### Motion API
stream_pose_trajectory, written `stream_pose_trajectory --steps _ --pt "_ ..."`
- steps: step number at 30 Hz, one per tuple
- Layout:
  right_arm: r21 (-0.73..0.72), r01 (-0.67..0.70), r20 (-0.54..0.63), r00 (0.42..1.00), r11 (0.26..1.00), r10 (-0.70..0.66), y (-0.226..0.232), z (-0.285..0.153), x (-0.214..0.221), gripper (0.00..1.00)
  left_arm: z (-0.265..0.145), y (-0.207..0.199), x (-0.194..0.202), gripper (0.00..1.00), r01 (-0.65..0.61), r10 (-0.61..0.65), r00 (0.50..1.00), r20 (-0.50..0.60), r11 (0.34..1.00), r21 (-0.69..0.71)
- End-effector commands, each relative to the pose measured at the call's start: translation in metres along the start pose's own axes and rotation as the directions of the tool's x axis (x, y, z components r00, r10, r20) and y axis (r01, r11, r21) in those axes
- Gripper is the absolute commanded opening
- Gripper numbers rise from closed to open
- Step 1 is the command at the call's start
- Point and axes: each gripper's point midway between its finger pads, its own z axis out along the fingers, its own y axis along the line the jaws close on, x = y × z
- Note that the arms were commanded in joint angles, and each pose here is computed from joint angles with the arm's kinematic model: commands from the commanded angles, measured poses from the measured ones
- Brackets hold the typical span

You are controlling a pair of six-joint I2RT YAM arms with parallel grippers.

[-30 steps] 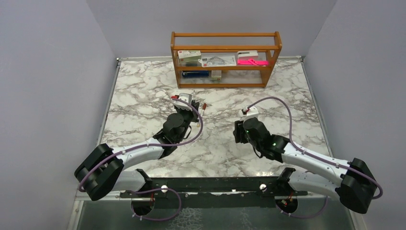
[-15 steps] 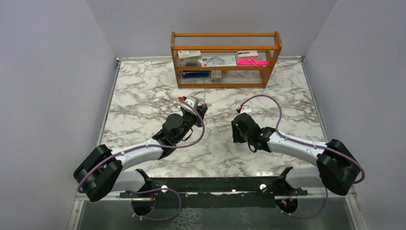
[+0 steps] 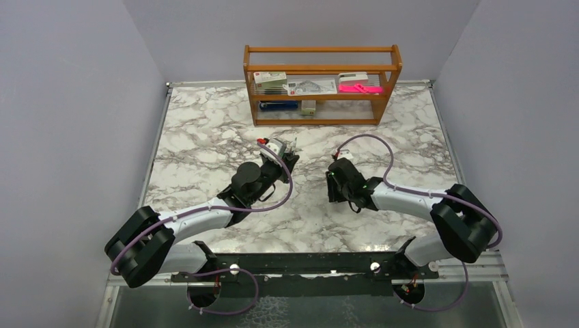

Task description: Insert the pens into the pen caps

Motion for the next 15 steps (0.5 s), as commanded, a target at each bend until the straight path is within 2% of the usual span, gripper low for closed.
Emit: stream_pose_trajectory --steps 1,4,7,10,14,15 --pt "0.0 -0.001 0.026 1.0 1.0 0.001 0.0044 0.005 -0.0147 0.44 0.0008 -0.0075 -0.0036 0.0 -0.004 0.003 1.0 0.011 0.999 0.041" --pt "0.033 0.011 0.015 1.0 0.999 -0.012 -0.0015 0.0085 -0.0111 0.43 0.0012 -0.0079 -0.0024 0.0 -0.005 0.005 1.0 0.009 0.999 0.042" --pt "0.04 0.02 0.003 1.0 0.999 -0.02 -0.0018 0.0114 -0.0096 0.35 0.0016 -0.0072 -0.0008 0.0 -0.008 0.008 1.0 0.005 0.999 0.04" --pt "0.039 0.019 -0.009 1.0 0.999 -0.018 -0.0011 0.0128 -0.0072 0.24 0.0018 -0.0059 -0.0004 0.0 -0.009 0.008 1.0 0.004 0.999 0.033" --pt "0.045 0.013 -0.008 1.0 0.999 -0.013 -0.0024 0.0125 -0.0067 0.03 0.0021 -0.007 0.0011 0.0 -0.01 0.01 1.0 0.0 0.999 0.04" --pt "0.041 0.006 -0.001 1.0 0.999 -0.006 -0.0017 0.0114 -0.008 0.01 0.0022 -0.0076 0.0019 0.0 -0.009 0.009 1.0 -0.002 0.999 0.043"
